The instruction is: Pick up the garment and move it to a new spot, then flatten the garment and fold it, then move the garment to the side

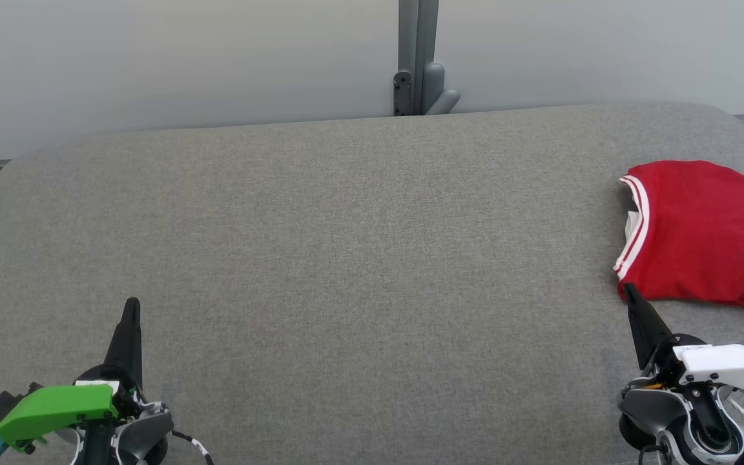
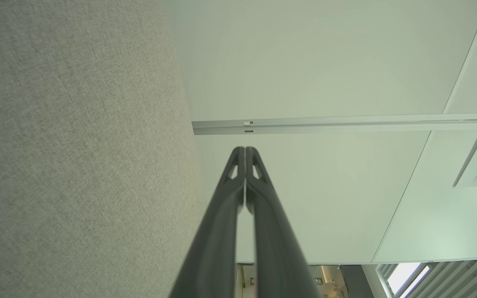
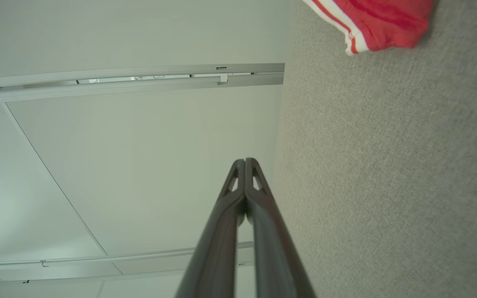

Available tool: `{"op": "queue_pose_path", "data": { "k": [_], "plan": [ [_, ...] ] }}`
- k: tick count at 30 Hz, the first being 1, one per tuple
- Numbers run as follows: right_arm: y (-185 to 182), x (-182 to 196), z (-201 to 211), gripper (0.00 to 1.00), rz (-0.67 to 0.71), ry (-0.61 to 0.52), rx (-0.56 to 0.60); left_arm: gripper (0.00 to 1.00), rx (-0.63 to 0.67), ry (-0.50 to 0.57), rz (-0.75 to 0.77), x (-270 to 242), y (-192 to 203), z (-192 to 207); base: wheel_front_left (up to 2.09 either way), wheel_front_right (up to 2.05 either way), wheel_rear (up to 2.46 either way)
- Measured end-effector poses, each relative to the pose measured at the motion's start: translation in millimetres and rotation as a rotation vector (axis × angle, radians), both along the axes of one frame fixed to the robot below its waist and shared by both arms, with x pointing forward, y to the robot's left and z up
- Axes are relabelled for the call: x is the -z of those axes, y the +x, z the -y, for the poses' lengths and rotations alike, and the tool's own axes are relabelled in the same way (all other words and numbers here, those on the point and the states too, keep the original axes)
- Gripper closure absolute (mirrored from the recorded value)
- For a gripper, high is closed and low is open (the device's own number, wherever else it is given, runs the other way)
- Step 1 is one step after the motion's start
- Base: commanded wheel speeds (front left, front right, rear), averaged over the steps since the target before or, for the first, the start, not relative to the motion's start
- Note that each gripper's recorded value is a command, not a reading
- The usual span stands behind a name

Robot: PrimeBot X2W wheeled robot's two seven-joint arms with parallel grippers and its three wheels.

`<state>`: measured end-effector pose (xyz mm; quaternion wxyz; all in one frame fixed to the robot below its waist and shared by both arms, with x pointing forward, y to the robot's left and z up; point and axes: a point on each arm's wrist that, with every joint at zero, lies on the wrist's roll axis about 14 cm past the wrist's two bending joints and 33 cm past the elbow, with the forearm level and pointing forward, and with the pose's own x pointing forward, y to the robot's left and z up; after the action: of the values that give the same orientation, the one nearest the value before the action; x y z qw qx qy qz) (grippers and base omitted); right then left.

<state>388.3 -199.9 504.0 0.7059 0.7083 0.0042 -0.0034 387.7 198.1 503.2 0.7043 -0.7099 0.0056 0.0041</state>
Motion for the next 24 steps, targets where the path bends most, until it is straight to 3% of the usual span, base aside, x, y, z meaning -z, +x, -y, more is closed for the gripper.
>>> {"op": "queue_pose_path", "data": {
  "k": [24],
  "plan": [
    [0.0,0.0,0.0,1.00,0.000,0.000,0.000,1.00,0.000,0.000,0.000,0.0,0.0,0.0,0.00,0.00,0.00]
  ]
}}
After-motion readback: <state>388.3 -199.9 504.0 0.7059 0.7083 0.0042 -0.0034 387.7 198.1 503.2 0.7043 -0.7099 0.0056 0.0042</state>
